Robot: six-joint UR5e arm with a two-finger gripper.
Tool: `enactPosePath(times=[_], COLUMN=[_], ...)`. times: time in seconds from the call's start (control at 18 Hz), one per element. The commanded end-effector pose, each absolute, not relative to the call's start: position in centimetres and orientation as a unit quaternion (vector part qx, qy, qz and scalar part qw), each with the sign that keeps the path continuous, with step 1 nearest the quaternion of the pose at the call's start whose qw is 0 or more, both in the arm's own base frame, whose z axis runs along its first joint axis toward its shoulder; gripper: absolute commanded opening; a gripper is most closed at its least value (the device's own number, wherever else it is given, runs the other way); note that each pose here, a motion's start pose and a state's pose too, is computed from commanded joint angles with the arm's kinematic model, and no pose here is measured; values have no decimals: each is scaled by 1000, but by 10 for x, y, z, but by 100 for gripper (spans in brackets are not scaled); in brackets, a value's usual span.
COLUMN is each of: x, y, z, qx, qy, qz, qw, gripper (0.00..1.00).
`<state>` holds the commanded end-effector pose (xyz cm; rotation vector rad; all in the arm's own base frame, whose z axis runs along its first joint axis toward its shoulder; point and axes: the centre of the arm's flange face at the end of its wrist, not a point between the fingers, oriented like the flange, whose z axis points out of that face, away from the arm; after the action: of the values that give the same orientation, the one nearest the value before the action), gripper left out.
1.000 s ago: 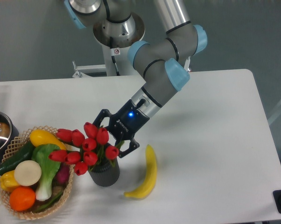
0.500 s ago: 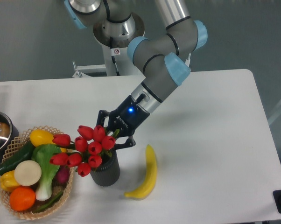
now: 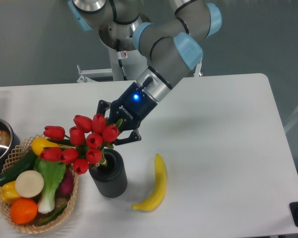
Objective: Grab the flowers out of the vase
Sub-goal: 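Lift the gripped tulips straight up out of the black vase, then carry the tulip bunch away from the vase and hold it raised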
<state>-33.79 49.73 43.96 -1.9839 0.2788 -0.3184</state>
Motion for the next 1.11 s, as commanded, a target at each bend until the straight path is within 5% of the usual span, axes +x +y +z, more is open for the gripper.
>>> enactPosePath(times=[0.89, 1.11], x=[-334, -380], y=[479, 446], z=[552, 560], qx=[-811, -813], qy=[40, 37], qz=[-152, -88], qw=[564, 574], gripper=[0, 0])
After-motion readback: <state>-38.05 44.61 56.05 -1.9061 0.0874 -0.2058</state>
